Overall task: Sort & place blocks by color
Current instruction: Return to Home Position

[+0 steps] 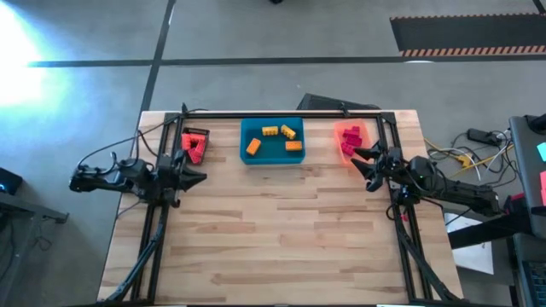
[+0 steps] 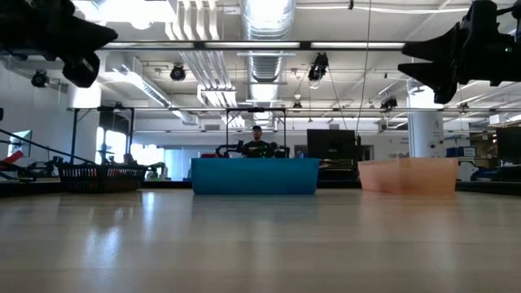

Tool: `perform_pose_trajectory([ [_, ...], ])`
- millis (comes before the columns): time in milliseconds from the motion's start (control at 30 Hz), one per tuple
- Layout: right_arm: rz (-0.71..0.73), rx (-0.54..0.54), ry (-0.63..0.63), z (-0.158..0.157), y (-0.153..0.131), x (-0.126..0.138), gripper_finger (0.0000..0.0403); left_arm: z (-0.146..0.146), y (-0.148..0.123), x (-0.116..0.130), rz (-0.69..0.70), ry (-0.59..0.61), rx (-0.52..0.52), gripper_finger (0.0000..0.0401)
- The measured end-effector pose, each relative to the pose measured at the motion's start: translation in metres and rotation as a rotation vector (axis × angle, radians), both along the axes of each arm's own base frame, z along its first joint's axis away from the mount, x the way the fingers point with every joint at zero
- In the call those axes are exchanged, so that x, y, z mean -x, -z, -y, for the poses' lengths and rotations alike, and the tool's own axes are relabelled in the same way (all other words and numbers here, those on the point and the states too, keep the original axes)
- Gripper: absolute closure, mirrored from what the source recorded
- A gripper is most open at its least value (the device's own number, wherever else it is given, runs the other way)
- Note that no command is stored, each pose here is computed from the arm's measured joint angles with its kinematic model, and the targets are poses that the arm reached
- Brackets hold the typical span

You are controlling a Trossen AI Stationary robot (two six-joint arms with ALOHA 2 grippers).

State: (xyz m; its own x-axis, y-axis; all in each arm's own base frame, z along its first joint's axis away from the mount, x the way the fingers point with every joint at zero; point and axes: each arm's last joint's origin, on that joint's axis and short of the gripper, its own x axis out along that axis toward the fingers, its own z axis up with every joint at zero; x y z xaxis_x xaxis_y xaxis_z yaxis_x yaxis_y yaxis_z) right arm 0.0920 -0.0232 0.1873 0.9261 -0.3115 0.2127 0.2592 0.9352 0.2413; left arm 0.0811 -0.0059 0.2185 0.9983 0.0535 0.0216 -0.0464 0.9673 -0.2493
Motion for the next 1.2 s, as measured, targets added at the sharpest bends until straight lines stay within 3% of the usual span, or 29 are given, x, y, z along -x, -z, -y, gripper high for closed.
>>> perform_pose_trajectory([
  [167, -0.034, -0.017, 0.042, 0.001, 0.003, -0.001, 0.0202, 0.001, 0.017, -0.005, -0.039, 0.0, -0.002, 0.0401],
  [400, -0.088, -0.209, 0.156, 0.005, 0.016, -0.001, 0.0202, 0.003, 0.047, -0.016, 0.012, 0.035, 0.006, 0.0401],
  [533, -0.101, -0.196, 0.16, 0.006, 0.016, -0.001, 0.0202, 0.005, 0.046, -0.017, 0.04, 0.081, -0.023, 0.0401],
  [1200, -0.107, -0.195, 0.161, 0.006, 0.017, -0.001, 0.0202, 0.005, 0.051, -0.02, -0.013, 0.082, -0.023, 0.0401],
])
